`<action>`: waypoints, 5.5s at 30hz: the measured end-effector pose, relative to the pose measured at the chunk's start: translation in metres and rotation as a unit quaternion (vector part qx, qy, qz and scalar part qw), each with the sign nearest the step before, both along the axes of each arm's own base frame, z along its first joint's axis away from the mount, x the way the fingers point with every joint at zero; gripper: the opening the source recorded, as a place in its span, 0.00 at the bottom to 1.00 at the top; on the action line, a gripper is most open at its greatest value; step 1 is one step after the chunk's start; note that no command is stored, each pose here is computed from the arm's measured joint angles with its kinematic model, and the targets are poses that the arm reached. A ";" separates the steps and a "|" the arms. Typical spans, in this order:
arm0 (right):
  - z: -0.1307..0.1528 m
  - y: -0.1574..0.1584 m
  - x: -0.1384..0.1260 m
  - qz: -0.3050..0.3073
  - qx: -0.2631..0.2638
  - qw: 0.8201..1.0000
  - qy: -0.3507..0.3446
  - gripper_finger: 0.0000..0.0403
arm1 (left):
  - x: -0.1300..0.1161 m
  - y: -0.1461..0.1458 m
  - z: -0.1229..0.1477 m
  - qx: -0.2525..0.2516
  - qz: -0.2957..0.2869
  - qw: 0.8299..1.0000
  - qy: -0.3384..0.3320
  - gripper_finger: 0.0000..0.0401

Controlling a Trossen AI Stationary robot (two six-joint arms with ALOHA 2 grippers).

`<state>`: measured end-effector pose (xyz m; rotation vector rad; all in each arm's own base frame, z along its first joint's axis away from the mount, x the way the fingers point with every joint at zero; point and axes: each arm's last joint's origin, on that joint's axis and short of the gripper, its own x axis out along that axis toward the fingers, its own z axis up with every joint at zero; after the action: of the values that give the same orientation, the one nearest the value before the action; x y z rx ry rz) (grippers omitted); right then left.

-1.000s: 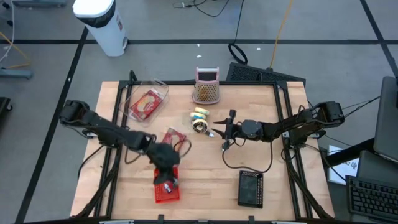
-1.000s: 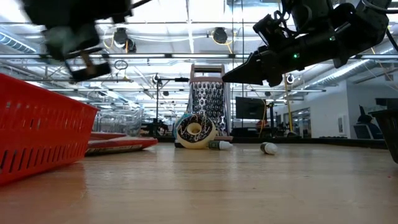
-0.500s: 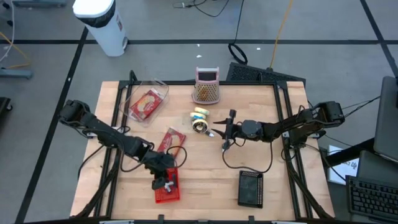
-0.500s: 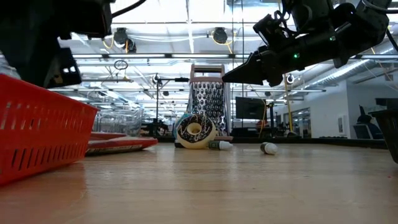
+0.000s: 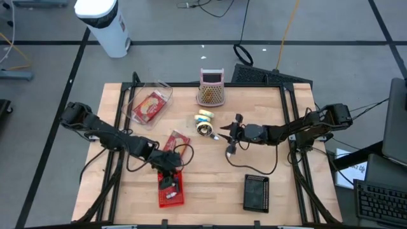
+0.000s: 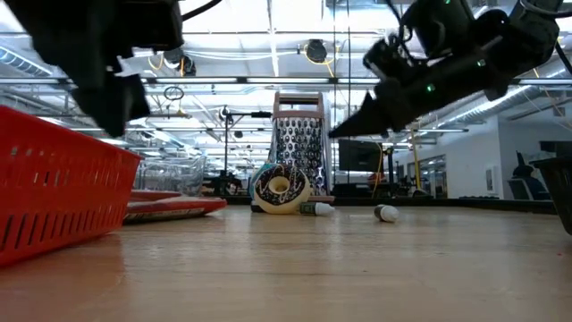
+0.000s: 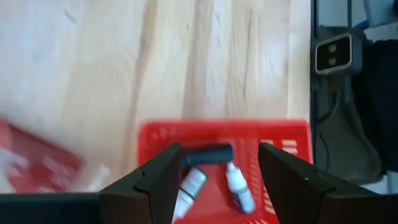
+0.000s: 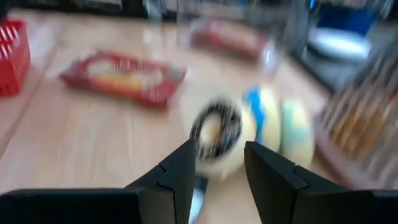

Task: Pick & Place Food Item
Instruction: Put the brown food coloring bottle into the red bin

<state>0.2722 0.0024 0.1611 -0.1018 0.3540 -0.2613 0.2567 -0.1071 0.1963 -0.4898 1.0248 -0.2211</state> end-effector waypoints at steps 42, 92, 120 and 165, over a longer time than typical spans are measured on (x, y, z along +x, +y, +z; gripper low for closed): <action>-0.036 0.019 -0.022 0.184 -0.030 0.955 0.229 0.33 | 0.028 0.071 0.007 0.114 0.092 0.984 -0.100 0.54; -0.050 0.013 -0.019 0.156 0.007 0.957 0.245 0.36 | 0.028 0.071 0.007 0.118 0.091 0.984 -0.101 0.54; 0.000 0.009 0.009 0.077 -0.307 0.948 0.031 0.16 | 0.077 0.079 0.009 0.150 0.266 0.898 -0.316 0.54; 0.007 0.029 0.007 0.074 -0.364 0.928 0.017 0.18 | 0.128 0.102 -0.026 0.094 0.296 0.883 -0.351 0.21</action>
<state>0.2796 0.0317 0.1678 -0.8645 0.2671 -0.2301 0.3844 -0.0049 0.1702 -0.4719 0.1514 0.2429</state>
